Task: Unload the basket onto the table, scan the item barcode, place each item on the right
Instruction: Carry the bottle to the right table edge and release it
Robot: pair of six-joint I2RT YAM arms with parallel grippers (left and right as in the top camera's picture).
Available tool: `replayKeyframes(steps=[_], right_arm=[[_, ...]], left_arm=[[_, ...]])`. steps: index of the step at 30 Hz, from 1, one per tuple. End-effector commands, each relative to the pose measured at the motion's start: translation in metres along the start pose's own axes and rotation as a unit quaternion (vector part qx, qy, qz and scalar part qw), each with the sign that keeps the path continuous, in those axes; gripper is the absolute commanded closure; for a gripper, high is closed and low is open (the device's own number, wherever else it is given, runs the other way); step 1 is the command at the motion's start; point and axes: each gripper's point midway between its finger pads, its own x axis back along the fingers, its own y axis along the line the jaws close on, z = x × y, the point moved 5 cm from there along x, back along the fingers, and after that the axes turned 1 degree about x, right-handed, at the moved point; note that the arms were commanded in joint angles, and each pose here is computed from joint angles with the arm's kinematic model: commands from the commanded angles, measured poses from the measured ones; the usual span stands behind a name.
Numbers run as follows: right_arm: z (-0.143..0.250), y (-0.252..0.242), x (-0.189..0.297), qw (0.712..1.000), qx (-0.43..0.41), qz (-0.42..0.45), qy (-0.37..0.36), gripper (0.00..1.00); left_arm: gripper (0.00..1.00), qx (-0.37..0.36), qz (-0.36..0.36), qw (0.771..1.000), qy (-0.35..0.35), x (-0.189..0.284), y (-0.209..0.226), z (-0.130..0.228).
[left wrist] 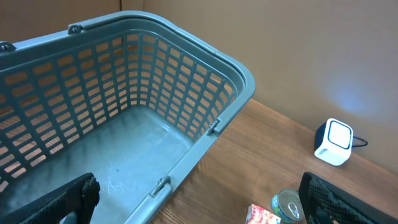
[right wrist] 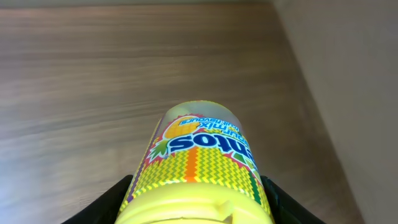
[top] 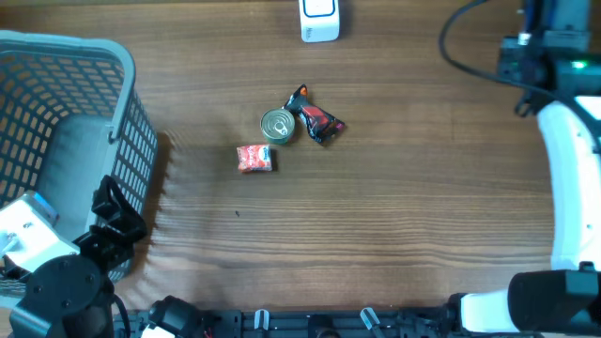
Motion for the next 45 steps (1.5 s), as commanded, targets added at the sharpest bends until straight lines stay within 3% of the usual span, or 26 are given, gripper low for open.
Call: replayKeyframes(steps=[1,13,20,23,28,37,45], right_arm=[[0.02,-0.021,-0.048,0.998,-0.039,-0.003,0.046,0.57],[0.122,-0.072,-0.202,0.969,-0.112,0.006,0.22,0.49],[0.173,-0.092,-0.24,0.948,-0.151,0.006,0.281,0.46],[0.182,-0.106,-0.241,0.943,-0.174,0.001,0.283,0.39],[0.193,-0.121,-0.24,0.936,-0.197,-0.003,0.291,0.0],[0.186,-0.13,-0.216,0.925,-0.233,-0.005,0.301,0.0],[0.116,-0.144,-0.122,0.948,-0.259,-0.024,0.183,0.0]], left_arm=[[0.0,0.003,-0.002,1.0,-0.001,-0.001,-0.001,0.0],[0.0,0.022,0.052,0.998,0.014,-0.002,-0.019,0.0],[0.0,0.006,0.067,0.996,0.05,-0.014,-0.04,0.008],[0.0,-0.011,0.06,0.996,0.071,-0.026,-0.051,0.014],[0.0,-0.041,0.036,0.993,0.1,-0.046,-0.068,0.025],[0.0,-0.063,0.029,0.989,0.132,-0.072,-0.093,0.04],[0.0,-0.055,0.039,0.99,0.12,-0.076,-0.102,0.036]])
